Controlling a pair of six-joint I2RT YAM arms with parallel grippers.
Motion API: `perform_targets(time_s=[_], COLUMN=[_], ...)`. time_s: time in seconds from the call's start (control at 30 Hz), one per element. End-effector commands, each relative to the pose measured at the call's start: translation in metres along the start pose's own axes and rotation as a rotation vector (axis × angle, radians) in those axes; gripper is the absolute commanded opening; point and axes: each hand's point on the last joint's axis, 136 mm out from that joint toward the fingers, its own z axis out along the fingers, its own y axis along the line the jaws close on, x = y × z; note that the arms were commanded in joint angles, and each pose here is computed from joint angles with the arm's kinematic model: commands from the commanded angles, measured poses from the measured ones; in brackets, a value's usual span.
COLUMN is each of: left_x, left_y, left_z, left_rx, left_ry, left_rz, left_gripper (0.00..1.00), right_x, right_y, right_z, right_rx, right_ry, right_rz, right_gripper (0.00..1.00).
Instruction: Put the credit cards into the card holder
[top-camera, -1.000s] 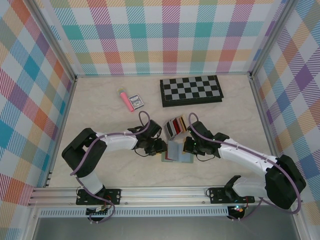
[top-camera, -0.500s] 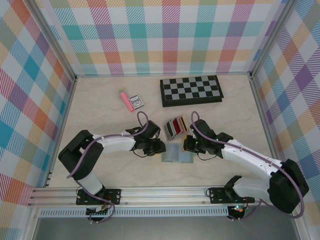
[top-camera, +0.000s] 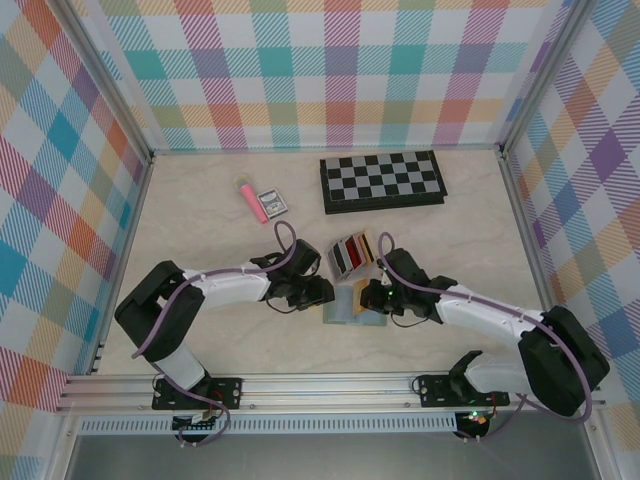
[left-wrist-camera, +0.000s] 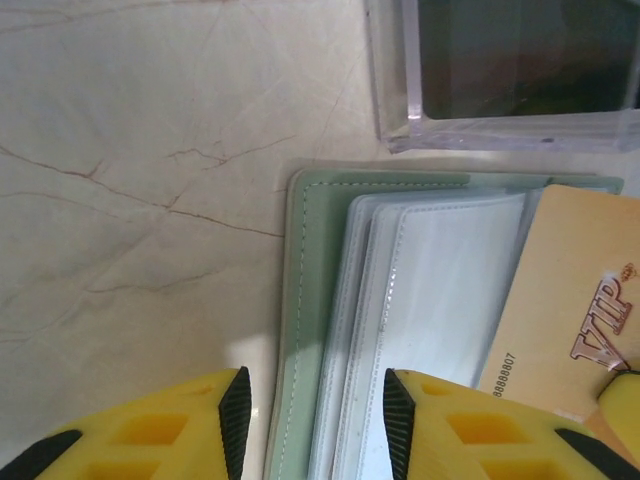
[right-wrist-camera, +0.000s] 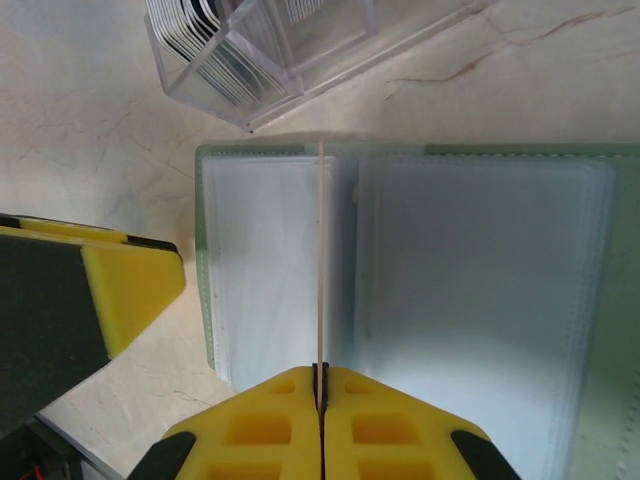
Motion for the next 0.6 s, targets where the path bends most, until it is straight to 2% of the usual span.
perform_targets(time_s=[0.0,0.23,0.37,0.57], left_x=[0.005,0.007,0.007,0.006], left_y=[-0.009,-0.001,0.003,0.001], left_z=[0.009,0.016,0.016,0.012], left_rx=[0.022,-0.004,-0.02,-0.011], left_ry=[0.033,0.044,0.043,0.027], left_rz=[0.035,0.023,0.018,0.017], left_gripper=[0.41,0.33,0.3,0.31], right_x=[0.001,0.01,0.015,0.018], right_y=[0.007,-0.006,-0.002,-0.013], right_z=[0.011,0.025,0.029,0.022], right_rx=[-0.076,-0.056,-0.1,-0.042], right_ry=[0.011,0.042,0.062,0.062], right_rz=[0.01,0.031,0.036,0.023], right_gripper=[0.07,0.06,0.06,0.06])
